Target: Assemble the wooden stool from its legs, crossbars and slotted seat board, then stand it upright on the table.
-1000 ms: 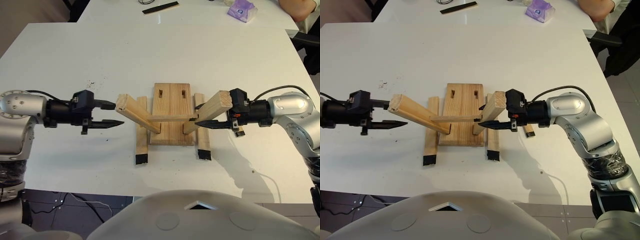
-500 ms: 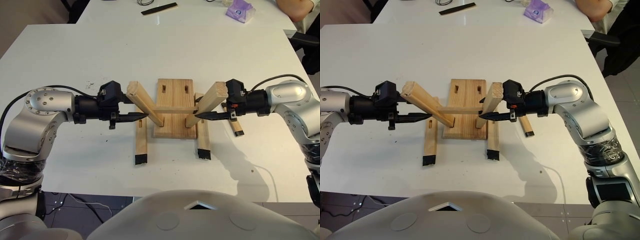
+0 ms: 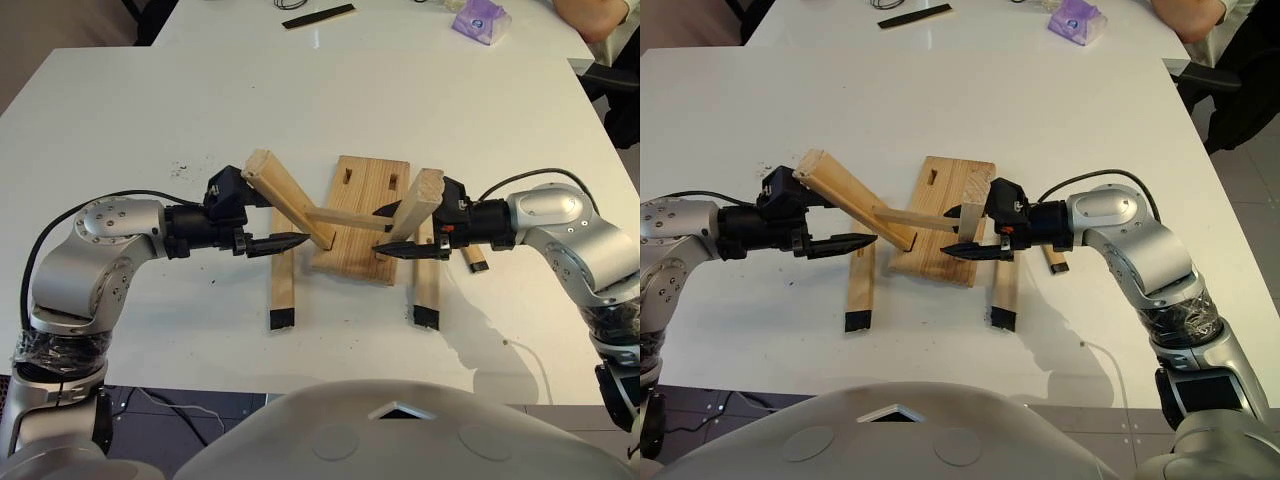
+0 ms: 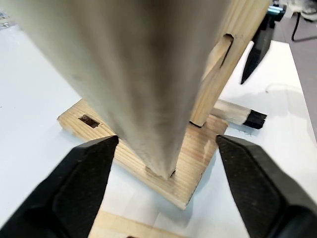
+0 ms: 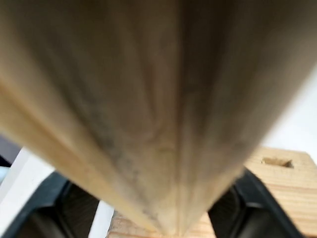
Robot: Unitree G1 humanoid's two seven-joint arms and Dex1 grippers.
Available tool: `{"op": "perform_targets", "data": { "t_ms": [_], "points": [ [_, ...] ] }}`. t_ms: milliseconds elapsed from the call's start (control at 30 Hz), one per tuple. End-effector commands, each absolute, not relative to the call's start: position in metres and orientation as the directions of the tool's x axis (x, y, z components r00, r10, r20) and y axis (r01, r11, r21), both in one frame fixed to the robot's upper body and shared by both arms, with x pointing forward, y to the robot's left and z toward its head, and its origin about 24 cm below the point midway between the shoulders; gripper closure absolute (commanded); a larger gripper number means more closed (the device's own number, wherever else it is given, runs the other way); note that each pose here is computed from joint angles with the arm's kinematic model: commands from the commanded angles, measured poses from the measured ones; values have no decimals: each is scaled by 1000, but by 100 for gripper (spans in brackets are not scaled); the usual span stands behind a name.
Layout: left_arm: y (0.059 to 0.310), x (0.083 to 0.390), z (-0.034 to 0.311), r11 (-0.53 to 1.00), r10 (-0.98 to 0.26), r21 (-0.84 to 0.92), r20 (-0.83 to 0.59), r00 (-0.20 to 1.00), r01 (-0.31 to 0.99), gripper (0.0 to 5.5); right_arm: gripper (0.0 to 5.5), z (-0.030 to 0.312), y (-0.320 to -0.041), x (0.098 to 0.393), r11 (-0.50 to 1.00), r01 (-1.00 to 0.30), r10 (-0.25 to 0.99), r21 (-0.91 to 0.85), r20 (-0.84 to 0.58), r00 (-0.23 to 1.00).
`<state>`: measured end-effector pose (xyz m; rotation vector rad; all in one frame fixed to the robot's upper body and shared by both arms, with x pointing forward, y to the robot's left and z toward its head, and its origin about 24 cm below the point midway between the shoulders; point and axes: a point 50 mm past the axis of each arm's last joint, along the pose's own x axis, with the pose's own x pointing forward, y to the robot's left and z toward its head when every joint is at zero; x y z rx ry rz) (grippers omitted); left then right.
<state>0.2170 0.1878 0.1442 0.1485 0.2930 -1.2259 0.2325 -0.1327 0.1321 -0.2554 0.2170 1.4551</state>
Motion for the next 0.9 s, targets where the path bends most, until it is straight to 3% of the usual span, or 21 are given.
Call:
{"op": "perform_targets", "data": {
  "t_ms": [33,267,500,733,800,900],
  "points": [
    [171,205,158,209,-959,-9,-198,203,978,108,234,139,-128,237,99,-992,944,-83,-306,120],
    [181,210,154,280,-933,48,-221,284,959,13,234,121,-153,233,126,-990,904,-68,-403,143],
    [181,208,151,277,-924,84,-249,290,957,13,234,107,-173,234,192,-980,879,-52,-435,196],
    [222,199,91,297,-749,195,-559,354,935,13,234,115,-189,226,211,-977,890,-14,-411,198],
    [227,192,80,331,-746,170,-556,368,928,13,234,109,-192,223,220,-976,877,-12,-435,203],
    [214,187,78,358,-795,134,-476,377,924,13,234,98,-196,222,254,-967,854,-22,-464,235]
  ]
}}
